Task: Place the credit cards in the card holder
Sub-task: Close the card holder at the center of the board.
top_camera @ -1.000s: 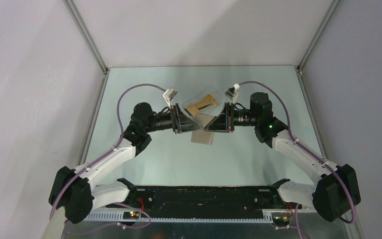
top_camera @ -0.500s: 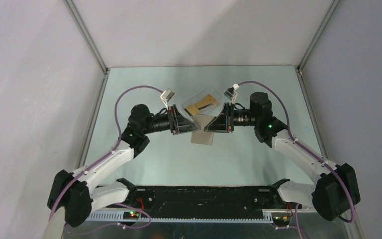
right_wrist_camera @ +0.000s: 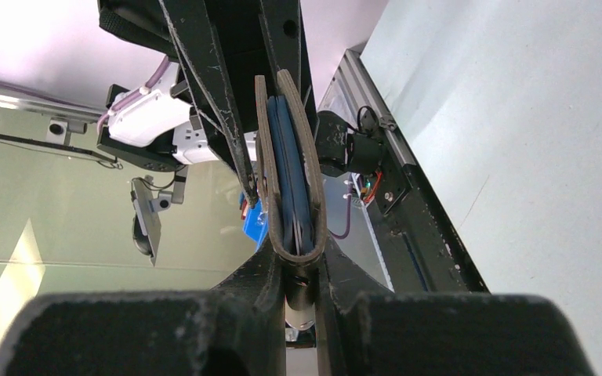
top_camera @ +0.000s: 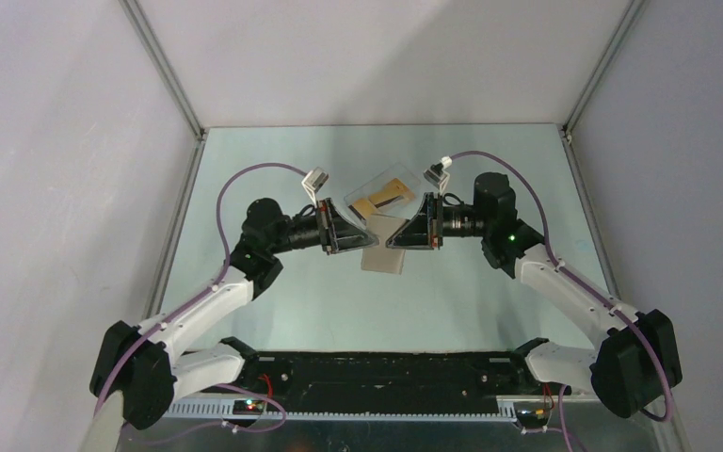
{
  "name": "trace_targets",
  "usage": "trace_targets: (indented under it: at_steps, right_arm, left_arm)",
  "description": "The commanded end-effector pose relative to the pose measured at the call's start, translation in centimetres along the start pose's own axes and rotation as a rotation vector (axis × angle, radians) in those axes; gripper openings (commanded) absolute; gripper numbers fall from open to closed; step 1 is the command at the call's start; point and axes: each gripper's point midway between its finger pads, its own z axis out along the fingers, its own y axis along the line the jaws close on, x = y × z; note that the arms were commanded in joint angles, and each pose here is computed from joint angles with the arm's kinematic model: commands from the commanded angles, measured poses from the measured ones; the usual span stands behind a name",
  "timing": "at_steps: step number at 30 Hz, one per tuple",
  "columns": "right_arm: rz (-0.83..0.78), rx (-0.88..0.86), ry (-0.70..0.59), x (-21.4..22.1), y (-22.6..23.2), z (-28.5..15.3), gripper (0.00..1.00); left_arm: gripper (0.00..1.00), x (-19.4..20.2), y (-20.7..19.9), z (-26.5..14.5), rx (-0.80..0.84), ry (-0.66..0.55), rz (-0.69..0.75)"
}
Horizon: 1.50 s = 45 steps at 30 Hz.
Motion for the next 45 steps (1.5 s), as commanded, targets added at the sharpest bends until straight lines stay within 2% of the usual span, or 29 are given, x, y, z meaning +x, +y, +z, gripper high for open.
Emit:
trace_targets:
  at_steps: [1,14,17,21,35,42,45]
  right_arm:
    - [0.019,0.085,-0.074,-1.7,-2.1,0.0,0.00]
    - [0.015,0.096,-0.074,-1.5,-2.3,0.4,0.00]
    - [0.016,0.098,-0.070,-1.4,-2.5,0.5,0.00]
    - [0.013,0.102,-0.068,-1.4,-2.6,0.5,0.00]
    - [0.019,0.124,-0.094,-1.7,-2.8,0.9,0.00]
    - [0.014,0.205,-0.087,-1.4,-3.3,1.1,0.00]
    - [0.019,0.200,-0.087,-1.3,-3.2,1.5,0.00]
  left_arm:
    - [0.30,0.0,-4.7,-0.6,0.160,0.029,0.109]
    - [0.25,0.5,-4.1,0.0,0.158,0.060,0.088]
    - [0.35,0.7,-4.1,0.2,0.161,0.072,0.085]
    - [0.41,0.7,-4.3,0.1,0.167,0.070,0.092]
    - [0.36,1.1,-4.7,-0.2,0.179,0.080,0.097]
    - [0.46,1.1,-4.5,-0.1,0.177,0.082,0.097]
    - [0.45,1.1,-4.4,0.1,0.176,0.088,0.094]
